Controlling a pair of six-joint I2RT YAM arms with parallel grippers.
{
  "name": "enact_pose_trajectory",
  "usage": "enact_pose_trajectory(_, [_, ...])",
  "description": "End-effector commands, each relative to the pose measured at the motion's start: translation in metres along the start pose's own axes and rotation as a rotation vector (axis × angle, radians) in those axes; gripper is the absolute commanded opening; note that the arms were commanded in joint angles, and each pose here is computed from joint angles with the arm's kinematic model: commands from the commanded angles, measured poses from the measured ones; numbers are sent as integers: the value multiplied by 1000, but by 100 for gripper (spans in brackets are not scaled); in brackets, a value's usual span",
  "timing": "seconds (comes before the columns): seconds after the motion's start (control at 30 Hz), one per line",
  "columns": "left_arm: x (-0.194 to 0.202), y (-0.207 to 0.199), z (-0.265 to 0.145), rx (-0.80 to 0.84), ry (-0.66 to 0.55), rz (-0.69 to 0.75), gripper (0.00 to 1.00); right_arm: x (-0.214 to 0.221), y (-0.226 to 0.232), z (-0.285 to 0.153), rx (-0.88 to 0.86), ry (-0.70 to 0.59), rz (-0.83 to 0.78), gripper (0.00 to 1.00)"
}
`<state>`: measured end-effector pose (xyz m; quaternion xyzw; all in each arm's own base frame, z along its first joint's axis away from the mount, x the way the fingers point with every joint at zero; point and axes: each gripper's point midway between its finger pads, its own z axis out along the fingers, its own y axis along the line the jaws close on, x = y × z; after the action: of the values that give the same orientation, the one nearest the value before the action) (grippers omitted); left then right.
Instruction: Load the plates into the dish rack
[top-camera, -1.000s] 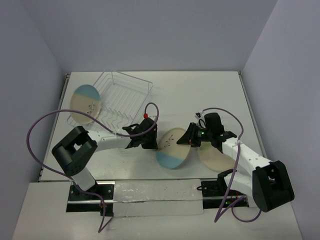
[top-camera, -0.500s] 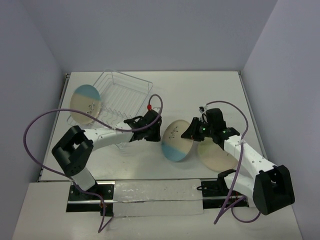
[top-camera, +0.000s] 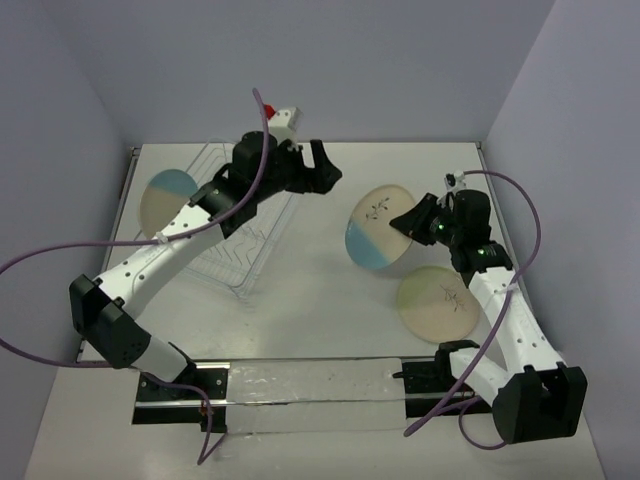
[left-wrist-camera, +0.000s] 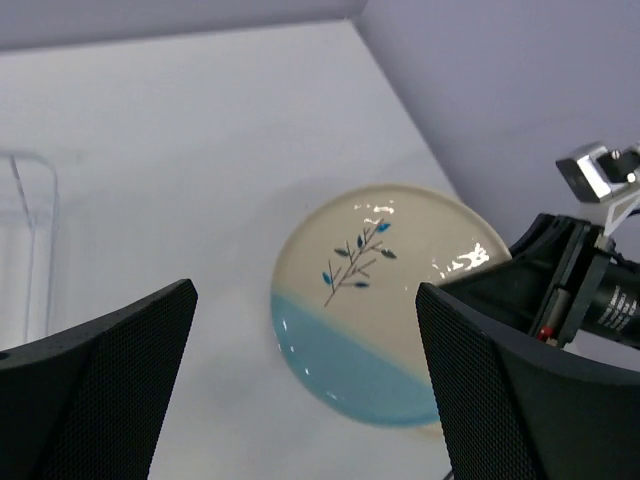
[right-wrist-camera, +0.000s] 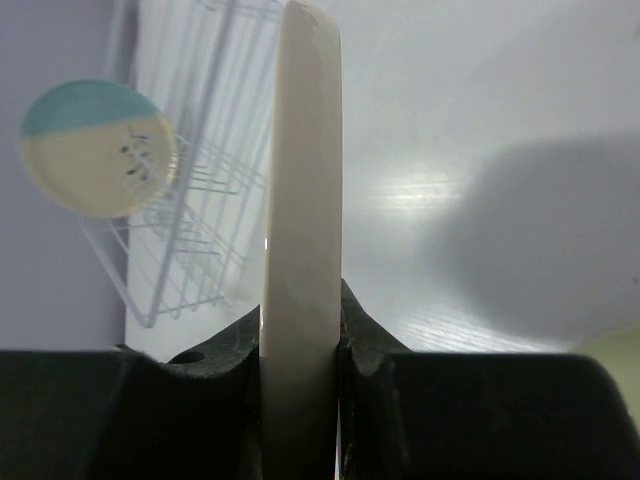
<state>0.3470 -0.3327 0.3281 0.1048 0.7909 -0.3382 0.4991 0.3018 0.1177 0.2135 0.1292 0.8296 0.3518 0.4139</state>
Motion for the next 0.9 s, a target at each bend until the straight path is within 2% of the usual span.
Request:
enact_pose_trajectory(0.0, [-23,6,3,149,10,73,99,-61,91,-32,-292,-164,-126,0])
enact_pose_trajectory(0.07, [-26,5,-4,255,27,96,99,-69,112,-39,-385,-179,-136,0])
enact_pose_trajectory(0.17, [-19,3,-8,331,37,128,99,-78,141,-51,-550,-206,-157,0])
enact_pose_trajectory(0.3, [-6,0,-10,380,82,152,99,-76,170,-64,-727,-137,-176,0])
enact_pose_trajectory(0.63, [21,-15,-16,569,124,147,99,-75,190,-73,-873,-74,-173,0])
enact_pose_trajectory(0.73, [25,-21,-21,635,128,151,93,-74,191,-74,-893,-64,-172,0])
enact_pose_trajectory(0.87, [25,-39,-34,770,118,159,80,-70,193,-76,-944,-58,-181,0])
